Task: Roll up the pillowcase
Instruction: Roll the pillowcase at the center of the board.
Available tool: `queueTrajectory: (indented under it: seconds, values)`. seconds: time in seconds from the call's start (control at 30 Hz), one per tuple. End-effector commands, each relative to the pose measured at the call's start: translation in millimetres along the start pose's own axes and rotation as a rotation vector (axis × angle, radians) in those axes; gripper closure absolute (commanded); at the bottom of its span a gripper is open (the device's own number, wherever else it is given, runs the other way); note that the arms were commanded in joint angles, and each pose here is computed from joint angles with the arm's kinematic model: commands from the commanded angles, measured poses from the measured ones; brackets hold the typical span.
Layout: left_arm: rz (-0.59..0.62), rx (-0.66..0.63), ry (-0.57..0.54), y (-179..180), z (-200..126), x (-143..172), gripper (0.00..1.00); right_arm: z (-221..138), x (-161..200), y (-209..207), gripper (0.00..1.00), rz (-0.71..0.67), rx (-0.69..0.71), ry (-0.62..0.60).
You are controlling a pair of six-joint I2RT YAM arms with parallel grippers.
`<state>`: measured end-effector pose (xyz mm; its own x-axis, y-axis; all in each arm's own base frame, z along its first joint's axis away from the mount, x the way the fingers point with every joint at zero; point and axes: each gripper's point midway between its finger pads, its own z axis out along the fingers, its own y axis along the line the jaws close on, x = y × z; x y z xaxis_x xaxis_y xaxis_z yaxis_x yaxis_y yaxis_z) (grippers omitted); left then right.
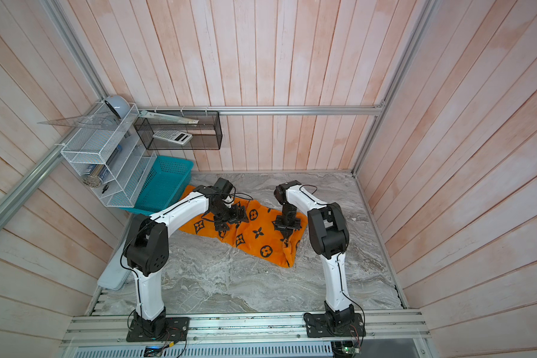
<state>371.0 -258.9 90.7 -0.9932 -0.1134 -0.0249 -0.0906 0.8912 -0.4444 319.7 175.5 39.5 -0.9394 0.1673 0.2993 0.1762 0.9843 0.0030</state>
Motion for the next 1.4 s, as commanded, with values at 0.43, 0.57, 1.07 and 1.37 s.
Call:
queueTrajectory:
  seconds: [0.43, 0.57, 1.07, 1.37]
  values:
    - [0.029, 0.074, -0.024, -23.4, -21.8, 6.3, 0.00, 12.8, -4.5, 19.2, 0.58, 0.059, -0.239, 0.096]
    - [0.089, 0.081, -0.018, -39.9, -25.0, 18.0, 0.00, -20.7, -1.8, 15.7, 0.55, 0.036, -0.311, 0.032]
    - [0.493, 0.008, 0.092, -116.7, -1.2, 79.5, 0.01, -52.5, -5.7, -82.7, 0.50, 0.212, -0.430, -0.093]
    - [0.576, -0.093, 0.149, -117.5, 42.5, 102.3, 0.07, -29.1, 7.0, -93.4, 0.47, 0.189, -0.477, -0.060]
